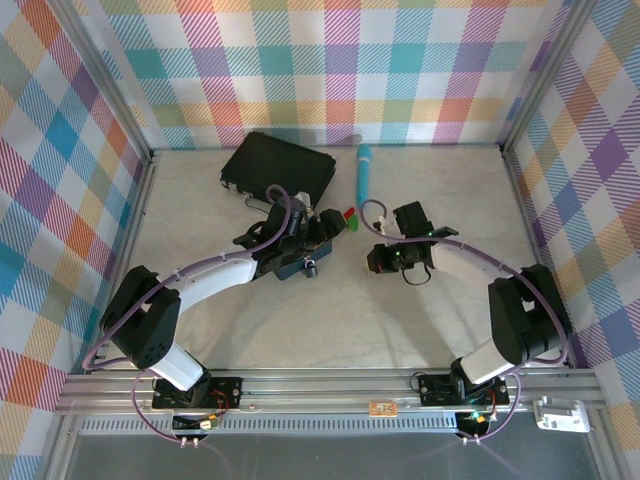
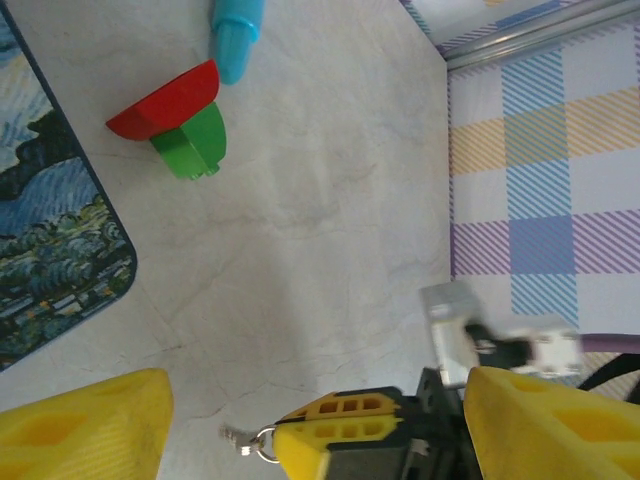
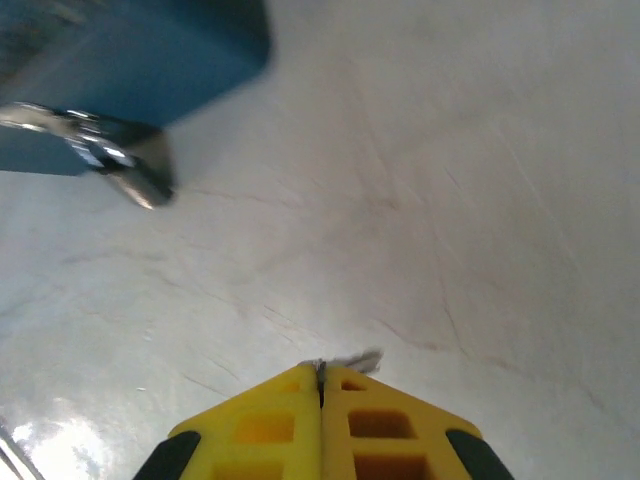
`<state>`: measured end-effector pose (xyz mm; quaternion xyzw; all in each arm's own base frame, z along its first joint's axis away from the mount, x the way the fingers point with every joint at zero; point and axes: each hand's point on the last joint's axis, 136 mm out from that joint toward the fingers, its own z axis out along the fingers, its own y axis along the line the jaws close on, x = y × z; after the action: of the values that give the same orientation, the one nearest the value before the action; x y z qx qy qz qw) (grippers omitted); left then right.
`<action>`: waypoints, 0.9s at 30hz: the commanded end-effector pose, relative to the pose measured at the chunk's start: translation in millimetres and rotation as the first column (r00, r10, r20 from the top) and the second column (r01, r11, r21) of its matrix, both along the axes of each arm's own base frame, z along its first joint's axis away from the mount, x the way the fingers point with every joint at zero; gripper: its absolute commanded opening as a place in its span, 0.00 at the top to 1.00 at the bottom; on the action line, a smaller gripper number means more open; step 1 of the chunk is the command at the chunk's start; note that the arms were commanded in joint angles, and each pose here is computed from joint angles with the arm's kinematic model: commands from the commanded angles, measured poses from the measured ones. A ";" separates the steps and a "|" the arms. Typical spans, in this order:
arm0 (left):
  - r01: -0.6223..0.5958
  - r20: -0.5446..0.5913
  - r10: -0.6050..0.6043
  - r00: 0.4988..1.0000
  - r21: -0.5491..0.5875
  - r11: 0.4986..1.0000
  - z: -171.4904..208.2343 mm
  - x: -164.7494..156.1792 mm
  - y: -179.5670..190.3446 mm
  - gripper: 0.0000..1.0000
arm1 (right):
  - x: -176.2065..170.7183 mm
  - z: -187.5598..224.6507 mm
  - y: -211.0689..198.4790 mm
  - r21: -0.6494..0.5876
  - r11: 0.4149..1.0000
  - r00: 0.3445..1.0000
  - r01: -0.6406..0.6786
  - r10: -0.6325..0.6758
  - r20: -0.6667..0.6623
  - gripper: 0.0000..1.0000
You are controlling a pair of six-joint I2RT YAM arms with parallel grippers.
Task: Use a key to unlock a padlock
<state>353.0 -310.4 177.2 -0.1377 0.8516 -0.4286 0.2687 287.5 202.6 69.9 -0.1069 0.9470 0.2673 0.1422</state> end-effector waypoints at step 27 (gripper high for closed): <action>-0.129 0.047 0.125 0.991 0.090 0.988 19.5 22.1 63.4 0.22 | -9.5 -41.6 -23.3 -0.401 0.916 0.998 -0.022 -0.003 -0.063 0.58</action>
<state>373.3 -256.7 175.7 -0.1715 0.8623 -0.3754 0.2934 275.5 179.2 32.6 -0.1066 0.9857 0.0935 0.0911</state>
